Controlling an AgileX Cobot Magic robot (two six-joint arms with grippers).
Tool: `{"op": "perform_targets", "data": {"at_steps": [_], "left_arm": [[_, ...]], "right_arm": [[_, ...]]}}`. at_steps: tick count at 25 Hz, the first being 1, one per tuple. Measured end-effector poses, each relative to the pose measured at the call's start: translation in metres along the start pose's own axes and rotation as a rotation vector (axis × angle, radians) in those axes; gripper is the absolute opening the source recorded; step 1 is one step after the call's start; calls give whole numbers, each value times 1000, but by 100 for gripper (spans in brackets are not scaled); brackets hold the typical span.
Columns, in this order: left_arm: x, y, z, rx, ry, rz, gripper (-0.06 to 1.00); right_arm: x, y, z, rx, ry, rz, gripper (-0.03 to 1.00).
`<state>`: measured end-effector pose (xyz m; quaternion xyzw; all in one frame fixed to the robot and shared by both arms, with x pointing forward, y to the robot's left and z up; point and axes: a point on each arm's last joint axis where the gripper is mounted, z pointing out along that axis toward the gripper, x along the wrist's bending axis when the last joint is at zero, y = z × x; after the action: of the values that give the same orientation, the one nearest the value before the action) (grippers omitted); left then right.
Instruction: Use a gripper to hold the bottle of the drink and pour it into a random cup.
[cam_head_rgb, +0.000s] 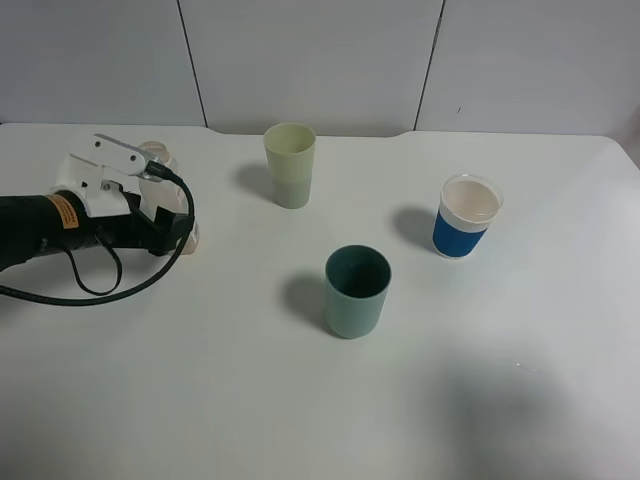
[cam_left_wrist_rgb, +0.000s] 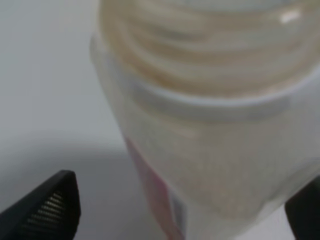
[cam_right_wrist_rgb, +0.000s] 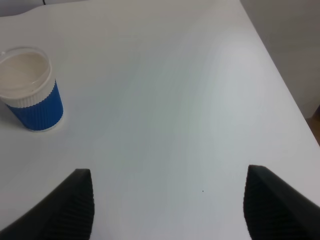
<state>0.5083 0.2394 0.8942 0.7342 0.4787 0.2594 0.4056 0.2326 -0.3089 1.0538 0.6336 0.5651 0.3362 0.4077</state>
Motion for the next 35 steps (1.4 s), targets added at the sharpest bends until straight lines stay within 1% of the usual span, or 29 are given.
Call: {"op": "perform_targets", "data": {"at_steps": [3,6,13,15,19,22,26,31,35], "left_arm": [[1,-3,-1,42,11,-37,82],[-1,1,-8,71,25,-50,82],[-11,26,-38,67,49,3,82],[-12,31,-49,86,72,0,82],[-10,38,-76,129,140,-57,82],[-10,42,-97,150,176,-67,82],[-11,50,-127,113,210,-68,82],[-15,60,-170,2,246,-67,82],[-19,61,-206,-94,274,-55,82]], "right_arm": [[0,0,0,0,0,0,63],[0,0,0,0,0,0,63],[0,0,0,0,0,0,63],[0,0,0,0,0,0,63],[0,0,0,0,0,0,63],[0,0,0,0,0,0,63],[0,0,0,0,0,0,63],[0,0,0,0,0,0,63],[0,0,0,0,0,0,63]]}}
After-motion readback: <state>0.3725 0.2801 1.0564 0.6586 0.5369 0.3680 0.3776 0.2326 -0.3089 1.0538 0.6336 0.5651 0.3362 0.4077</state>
